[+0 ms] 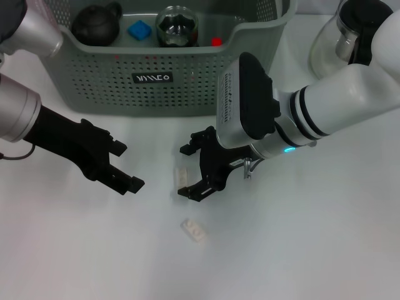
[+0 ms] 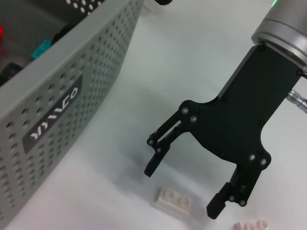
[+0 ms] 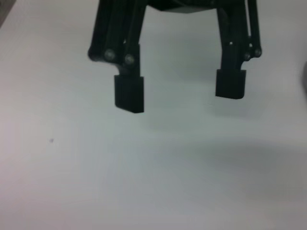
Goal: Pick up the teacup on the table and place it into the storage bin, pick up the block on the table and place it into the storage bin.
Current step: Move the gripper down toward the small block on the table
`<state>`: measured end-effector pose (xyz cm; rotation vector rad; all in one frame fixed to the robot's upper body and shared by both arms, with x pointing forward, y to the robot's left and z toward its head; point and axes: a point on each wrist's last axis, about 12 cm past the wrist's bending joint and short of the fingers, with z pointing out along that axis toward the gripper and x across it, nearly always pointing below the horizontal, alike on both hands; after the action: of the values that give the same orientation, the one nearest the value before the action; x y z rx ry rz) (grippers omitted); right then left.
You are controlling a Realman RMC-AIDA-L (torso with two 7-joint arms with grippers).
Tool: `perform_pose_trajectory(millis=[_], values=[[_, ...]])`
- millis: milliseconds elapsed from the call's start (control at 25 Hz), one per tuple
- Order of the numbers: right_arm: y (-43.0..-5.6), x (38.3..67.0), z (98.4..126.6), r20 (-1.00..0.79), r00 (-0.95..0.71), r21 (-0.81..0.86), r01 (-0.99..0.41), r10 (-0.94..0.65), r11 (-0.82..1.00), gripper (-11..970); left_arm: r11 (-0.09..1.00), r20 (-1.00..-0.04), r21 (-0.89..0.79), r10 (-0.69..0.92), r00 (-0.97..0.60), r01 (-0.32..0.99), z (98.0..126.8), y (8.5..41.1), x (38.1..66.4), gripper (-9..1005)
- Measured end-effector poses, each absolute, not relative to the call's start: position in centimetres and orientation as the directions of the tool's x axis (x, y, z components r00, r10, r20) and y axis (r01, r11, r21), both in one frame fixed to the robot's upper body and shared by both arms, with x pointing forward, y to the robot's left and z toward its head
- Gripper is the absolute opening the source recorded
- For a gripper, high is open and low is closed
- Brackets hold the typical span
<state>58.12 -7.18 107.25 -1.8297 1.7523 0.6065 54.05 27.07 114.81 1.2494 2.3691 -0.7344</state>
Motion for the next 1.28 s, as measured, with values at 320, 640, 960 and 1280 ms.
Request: perform_pose_trajectory(millis=[320, 640, 960, 1280], values=[[-6.94, 57.82, 106.75, -0.638, 0.053, -0.068, -0.998, -0.768, -0.012, 868, 0.469, -0.536, -0.274, 0.651, -0.538, 0.840, 114.92, 26.90, 54.22, 951], [-6.85, 57.79, 106.69, -0.634, 0.059, -0.074, -0.997, -0.771, -0.015, 608, 0.466, -0.534, -0.281, 0.651, -0.540, 0.839, 114.81, 26.79, 54.26, 951], [-6.81, 57.83, 106.70, -0.638, 0.060, -0.080, -0.997, -0.767, -0.012, 537, 0.464, -0.535, -0.280, 0.652, -0.538, 0.840, 114.86, 26.72, 54.33, 951], [-6.46, 57.54, 106.41, -0.635, 0.075, -0.093, -0.995, -0.769, -0.021, 535, 0.464, -0.535, -0.280, 0.652, -0.538, 0.840, 114.85, 26.72, 54.33, 951]])
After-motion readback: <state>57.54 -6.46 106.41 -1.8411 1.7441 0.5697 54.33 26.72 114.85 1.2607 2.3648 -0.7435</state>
